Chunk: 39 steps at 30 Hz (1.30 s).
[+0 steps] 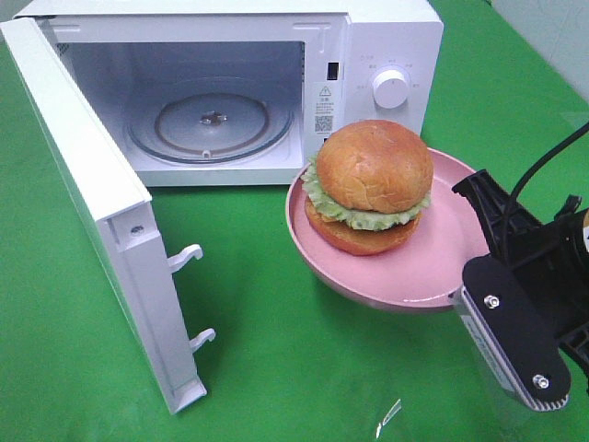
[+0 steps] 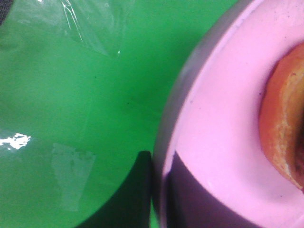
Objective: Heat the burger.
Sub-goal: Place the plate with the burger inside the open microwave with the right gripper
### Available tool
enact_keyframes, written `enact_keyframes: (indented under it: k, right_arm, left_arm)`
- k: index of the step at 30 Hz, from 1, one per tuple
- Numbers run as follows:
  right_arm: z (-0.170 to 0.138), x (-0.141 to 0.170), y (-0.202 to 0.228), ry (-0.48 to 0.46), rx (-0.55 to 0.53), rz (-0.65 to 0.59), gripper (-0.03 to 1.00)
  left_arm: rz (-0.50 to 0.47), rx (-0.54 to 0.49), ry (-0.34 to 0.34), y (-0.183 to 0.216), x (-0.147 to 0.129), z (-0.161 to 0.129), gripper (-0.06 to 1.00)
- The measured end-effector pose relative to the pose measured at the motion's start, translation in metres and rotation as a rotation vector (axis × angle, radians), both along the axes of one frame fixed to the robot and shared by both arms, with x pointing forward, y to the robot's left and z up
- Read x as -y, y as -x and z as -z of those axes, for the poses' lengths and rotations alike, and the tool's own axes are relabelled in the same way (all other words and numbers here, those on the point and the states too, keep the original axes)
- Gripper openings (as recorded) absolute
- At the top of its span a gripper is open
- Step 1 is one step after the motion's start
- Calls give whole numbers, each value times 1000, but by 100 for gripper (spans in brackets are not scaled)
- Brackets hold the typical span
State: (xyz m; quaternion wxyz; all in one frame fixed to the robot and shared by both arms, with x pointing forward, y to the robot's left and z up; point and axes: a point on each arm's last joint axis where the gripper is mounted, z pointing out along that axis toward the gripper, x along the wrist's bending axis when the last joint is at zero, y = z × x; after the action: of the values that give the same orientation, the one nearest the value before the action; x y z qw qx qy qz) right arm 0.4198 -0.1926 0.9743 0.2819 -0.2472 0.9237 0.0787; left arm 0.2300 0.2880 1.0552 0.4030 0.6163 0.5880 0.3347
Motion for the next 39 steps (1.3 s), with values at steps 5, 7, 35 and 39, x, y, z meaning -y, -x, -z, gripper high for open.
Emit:
enact_keyframes:
  k: [5,7,35,39]
  right_arm:
    - [1,0,0,23,9,-27,4]
    - [1,0,-1,28,14,-32,4]
    - [-2,-43,-26,22,25,-109,4]
    - [-4,-50,-31,15,30,-115,4]
  left_arm:
    - [0,0,0,0,0,0,99]
    - [0,0,0,0,0,0,99]
    - [0,0,0,0,0,0,99]
    - [0,0,0,0,0,0,99]
